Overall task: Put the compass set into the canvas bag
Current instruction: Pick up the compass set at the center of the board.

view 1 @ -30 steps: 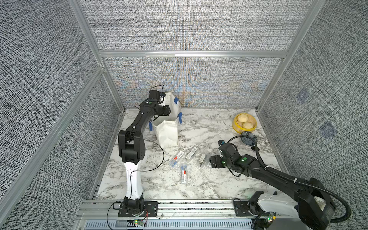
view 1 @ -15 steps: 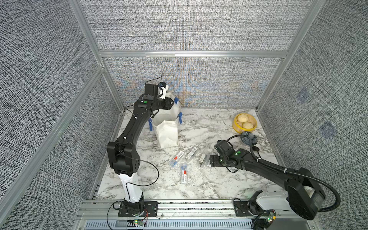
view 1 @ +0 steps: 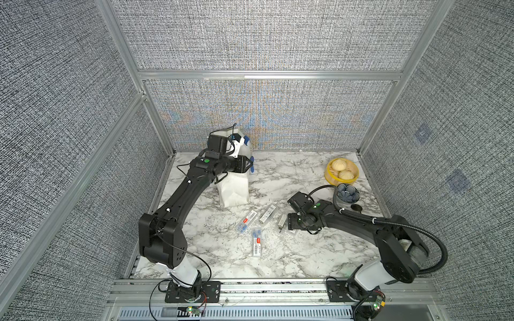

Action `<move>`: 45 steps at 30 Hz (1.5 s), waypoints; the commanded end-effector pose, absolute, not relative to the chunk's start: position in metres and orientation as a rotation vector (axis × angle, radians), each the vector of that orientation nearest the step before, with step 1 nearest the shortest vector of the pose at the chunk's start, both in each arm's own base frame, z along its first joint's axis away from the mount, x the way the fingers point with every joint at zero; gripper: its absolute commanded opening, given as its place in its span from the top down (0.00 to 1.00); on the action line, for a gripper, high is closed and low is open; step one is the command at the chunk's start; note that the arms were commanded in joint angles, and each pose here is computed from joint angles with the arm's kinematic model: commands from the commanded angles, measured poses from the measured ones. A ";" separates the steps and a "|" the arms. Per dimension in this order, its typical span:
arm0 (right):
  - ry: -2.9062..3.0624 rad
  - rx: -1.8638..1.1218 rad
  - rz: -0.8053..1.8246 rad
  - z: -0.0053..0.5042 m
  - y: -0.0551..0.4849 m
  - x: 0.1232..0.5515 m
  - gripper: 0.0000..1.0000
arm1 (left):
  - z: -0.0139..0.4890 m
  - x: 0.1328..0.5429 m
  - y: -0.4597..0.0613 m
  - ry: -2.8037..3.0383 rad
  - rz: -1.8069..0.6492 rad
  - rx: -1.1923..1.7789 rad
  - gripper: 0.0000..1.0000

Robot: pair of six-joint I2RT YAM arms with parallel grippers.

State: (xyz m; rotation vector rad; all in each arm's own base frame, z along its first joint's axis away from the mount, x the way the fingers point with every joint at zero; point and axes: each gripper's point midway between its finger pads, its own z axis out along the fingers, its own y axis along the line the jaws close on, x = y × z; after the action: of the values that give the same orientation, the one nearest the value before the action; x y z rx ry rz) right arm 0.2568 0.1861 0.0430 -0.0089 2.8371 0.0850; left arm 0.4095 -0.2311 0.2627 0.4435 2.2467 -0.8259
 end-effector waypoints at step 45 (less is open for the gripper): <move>2.945 -0.126 -0.044 0.007 0.179 0.229 0.44 | 0.264 0.387 -0.243 2.215 -0.949 0.516 0.60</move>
State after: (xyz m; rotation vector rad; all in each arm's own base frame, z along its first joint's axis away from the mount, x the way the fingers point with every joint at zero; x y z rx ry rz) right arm 0.2386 0.1876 0.0149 -0.1378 2.9097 0.0030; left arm 0.3885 -0.2416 0.2620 0.5056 2.2218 -0.9369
